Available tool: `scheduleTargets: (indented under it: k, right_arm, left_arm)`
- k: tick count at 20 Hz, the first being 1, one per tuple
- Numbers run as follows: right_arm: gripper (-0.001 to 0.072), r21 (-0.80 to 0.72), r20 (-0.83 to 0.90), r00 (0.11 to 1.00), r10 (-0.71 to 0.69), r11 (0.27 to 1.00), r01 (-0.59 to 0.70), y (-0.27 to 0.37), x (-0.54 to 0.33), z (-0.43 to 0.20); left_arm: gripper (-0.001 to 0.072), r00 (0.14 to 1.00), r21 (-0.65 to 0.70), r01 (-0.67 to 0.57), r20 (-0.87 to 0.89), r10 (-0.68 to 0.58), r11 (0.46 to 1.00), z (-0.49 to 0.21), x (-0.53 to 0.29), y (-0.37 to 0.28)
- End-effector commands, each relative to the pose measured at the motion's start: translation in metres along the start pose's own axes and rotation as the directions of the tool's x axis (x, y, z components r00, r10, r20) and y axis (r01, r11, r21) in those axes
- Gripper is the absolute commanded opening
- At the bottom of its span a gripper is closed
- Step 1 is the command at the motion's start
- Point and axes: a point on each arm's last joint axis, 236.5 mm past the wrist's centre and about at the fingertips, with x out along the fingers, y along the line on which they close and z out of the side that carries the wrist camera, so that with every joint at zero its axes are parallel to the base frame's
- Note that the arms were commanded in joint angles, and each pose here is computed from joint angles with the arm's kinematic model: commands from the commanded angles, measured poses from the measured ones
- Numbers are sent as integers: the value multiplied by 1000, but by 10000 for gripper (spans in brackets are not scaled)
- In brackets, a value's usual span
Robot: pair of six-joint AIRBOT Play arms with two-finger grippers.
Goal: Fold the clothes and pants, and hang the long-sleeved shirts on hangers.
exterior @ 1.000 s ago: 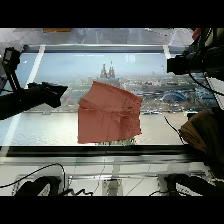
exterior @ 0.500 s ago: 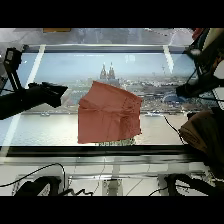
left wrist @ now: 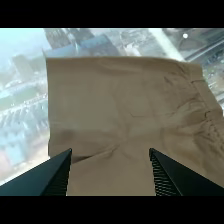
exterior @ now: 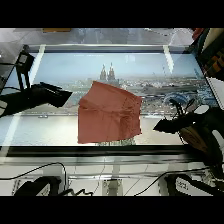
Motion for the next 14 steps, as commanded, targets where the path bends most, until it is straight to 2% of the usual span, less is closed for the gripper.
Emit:
scheduleTargets:
  k: [1,4,8,12,14]
  right_arm:
    - [517,116,15,1000,24,993,-26,-1,36,-2]
    - [480,161,2,995,103,982,-102,14,56,6]
    - [480,188,-31,980,197,964,-188,29,71,16]
    - [423,161,-76,978,192,971,-178,37,87,14]
    - [377,143,-85,979,183,975,-170,41,91,12]
  left_arm:
    - [553,997,-113,2,-78,-11,994,-20,23,9]
    - [554,988,-170,5,-152,-31,986,-40,39,13]
    - [558,982,-213,-2,-185,-38,977,-50,48,18]
    - [556,980,-256,-52,-200,-1,965,-57,40,42]
    - [556,963,-291,-77,-268,-4,954,-78,32,56]
